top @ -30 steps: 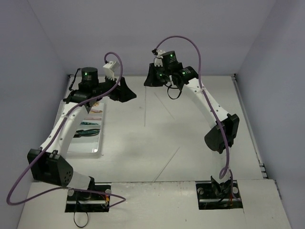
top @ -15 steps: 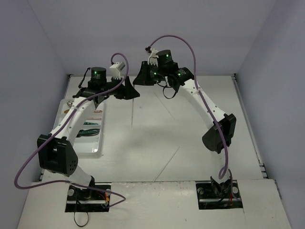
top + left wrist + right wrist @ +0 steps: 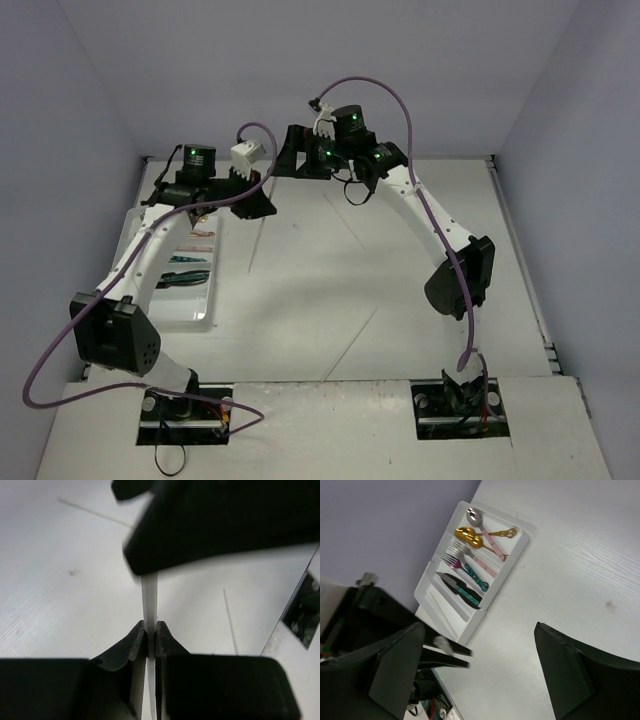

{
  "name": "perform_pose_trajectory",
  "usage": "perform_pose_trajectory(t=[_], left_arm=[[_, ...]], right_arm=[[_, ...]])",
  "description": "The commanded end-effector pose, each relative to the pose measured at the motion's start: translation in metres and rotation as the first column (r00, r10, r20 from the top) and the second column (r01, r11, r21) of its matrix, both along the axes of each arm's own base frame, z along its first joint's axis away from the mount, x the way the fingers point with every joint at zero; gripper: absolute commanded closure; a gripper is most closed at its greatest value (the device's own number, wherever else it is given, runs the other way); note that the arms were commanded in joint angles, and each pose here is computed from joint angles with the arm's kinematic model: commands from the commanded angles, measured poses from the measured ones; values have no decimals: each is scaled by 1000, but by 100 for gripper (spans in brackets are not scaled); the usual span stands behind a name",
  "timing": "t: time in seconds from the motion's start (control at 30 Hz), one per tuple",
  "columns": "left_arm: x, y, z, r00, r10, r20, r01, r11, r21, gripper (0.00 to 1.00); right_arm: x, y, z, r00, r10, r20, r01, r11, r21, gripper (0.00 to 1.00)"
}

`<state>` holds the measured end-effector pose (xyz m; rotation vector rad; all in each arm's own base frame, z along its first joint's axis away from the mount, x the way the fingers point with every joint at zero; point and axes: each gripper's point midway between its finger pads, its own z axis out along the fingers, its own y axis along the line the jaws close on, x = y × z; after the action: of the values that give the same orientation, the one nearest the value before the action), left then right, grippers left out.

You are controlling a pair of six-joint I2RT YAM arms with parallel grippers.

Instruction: Sort the eating utensils into containers

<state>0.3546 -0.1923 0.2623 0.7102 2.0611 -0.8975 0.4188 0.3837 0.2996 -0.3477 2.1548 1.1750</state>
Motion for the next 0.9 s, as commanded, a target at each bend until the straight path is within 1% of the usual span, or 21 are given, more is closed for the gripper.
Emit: perform_pose_trajectory(t=[0.0, 0.03, 0.1, 0.13, 0.17, 0.2, 0.23, 0.27, 0.3, 0.33, 0.47, 0.5, 0.57, 0.7, 0.8, 0.87], left_arm=[[-67, 46, 6, 881, -412, 232, 333, 889, 314, 100], [-78, 59, -6, 853, -480, 206, 375, 838, 397, 100], [-110, 81, -25, 797, -595, 102, 484, 731, 480, 100], [-114, 90, -33, 767, -636, 84, 511, 685, 519, 100], [-135, 105, -44, 733, -680, 4, 579, 628, 519, 100], [-150, 116, -53, 700, -712, -54, 632, 583, 510, 100], [-157, 126, -59, 679, -730, -86, 661, 556, 503, 100], [-161, 138, -66, 681, -722, -117, 671, 553, 493, 100], [-164, 148, -72, 672, -728, -135, 684, 540, 490, 100], [-166, 156, -78, 651, -745, -145, 699, 513, 498, 100], [-169, 187, -104, 608, -764, -217, 725, 423, 543, 100], [-170, 197, -114, 592, -766, -251, 736, 387, 555, 100], [-166, 206, -125, 573, -774, -271, 741, 347, 576, 100], [-166, 213, -136, 562, -770, -300, 763, 343, 548, 100], [-170, 219, -144, 550, -774, -315, 772, 326, 545, 100], [-176, 224, -151, 536, -771, -343, 785, 305, 540, 100]], right_arm=[[9, -41, 31, 994, -76, 82, 73, 997, 32, 10], [8, -48, 29, 993, -88, 80, 86, 996, 23, 10], [8, -59, 18, 991, -113, 68, 114, 994, -3, 10], [6, -64, 12, 991, -121, 60, 122, 992, -17, 10], [5, -71, 2, 989, -142, 49, 144, 989, -40, 10], [3, -76, -6, 987, -159, 38, 161, 985, -59, 10], [1, -79, -11, 985, -172, 29, 173, 982, -71, 10], [-1, -84, -18, 981, -191, 20, 192, 977, -87, 10], [-4, -88, -25, 978, -208, 9, 208, 973, -104, 10], [-8, -93, -31, 974, -225, 1, 224, 967, -119, 10], [-16, -111, -55, 955, -294, -25, 285, 940, -187, 11], [-21, -116, -71, 949, -309, -55, 291, 931, -219, 12], [-30, -126, -84, 937, -341, -79, 311, 915, -257, 16], [-48, -140, -105, 921, -371, -118, 316, 890, -329, 19], [-63, -150, -122, 915, -377, -143, 300, 874, -381, 21], [-71, -157, -129, 913, -379, -147, 291, 862, -415, 22]])
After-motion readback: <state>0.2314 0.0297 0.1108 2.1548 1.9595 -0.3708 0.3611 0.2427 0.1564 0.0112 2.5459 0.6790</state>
